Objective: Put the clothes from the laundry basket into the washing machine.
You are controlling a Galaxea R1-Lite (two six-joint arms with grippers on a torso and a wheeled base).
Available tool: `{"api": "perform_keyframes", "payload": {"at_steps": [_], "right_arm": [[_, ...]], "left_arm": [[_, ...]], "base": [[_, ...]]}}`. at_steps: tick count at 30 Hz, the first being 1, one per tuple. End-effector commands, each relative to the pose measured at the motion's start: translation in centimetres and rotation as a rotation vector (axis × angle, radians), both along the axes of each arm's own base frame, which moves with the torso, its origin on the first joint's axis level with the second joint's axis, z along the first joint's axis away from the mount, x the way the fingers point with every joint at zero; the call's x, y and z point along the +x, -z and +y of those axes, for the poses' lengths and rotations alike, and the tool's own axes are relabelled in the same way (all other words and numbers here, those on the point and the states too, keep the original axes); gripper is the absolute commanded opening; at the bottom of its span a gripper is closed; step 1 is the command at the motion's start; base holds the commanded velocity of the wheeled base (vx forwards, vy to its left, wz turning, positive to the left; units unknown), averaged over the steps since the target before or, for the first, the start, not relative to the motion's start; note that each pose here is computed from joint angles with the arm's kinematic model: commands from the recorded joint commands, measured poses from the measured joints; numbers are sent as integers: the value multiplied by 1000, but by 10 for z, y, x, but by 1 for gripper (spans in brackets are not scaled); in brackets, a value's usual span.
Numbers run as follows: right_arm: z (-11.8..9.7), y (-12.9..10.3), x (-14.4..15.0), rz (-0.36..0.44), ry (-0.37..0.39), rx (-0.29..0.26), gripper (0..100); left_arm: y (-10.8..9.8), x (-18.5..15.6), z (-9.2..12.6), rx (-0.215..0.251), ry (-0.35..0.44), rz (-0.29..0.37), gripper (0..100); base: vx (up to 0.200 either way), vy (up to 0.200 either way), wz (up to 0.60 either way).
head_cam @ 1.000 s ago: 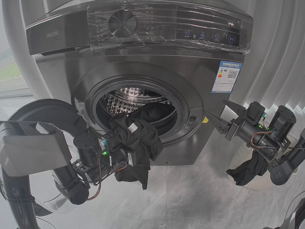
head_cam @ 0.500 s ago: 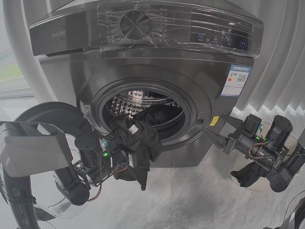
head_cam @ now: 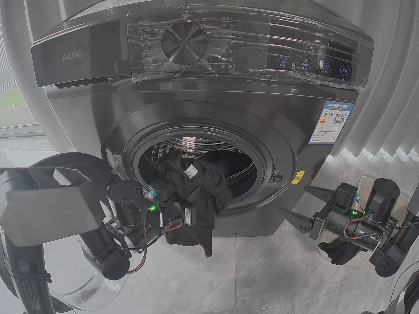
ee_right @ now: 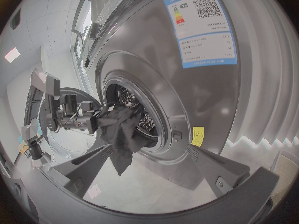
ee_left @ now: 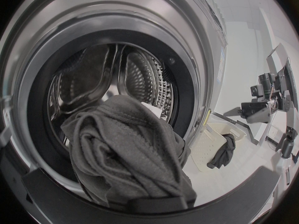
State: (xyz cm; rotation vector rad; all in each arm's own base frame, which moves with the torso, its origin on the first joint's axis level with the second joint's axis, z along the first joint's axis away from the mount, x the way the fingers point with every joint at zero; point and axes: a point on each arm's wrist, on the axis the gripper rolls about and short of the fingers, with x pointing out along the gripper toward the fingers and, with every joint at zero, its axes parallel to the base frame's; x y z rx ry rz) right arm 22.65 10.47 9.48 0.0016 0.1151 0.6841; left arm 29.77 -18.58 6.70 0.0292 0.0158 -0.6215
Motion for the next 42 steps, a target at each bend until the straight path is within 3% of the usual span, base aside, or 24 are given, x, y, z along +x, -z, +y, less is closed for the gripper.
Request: {"api": "perform_keyframes", "payload": {"at_steps": [1, 6, 12, 25, 29, 35, 42], "right_arm": [[-1, 8, -10, 37, -17, -27, 100], [-1, 7, -12, 36, -22, -27, 100], [1, 6, -13, 34, -28, -26, 100], [1, 7, -13, 38, -31, -26, 100], [0, 9, -16, 49, -31, -34, 100], [-7, 20, -29, 115, -28, -70, 100], [-10, 26, -37, 155, -31, -93, 100]], "left_arm": [[0, 17, -12, 8, -17, -66, 0], [9, 20, -16, 7, -104, -43, 0], [9, 22, -13, -16, -107, -33, 0], [9, 20, -24, -15, -61, -44, 0], [6, 31, -32, -49, -57, -73, 0], [6, 51, -49, -166, -21, -70, 0], [16, 71, -61, -168, -121, -45, 0]], "base": [[0, 0, 0], [0, 0, 0], [0, 0, 0], [31, 0, 0], [0, 0, 0], [0, 0, 0], [0, 0, 0]]}}
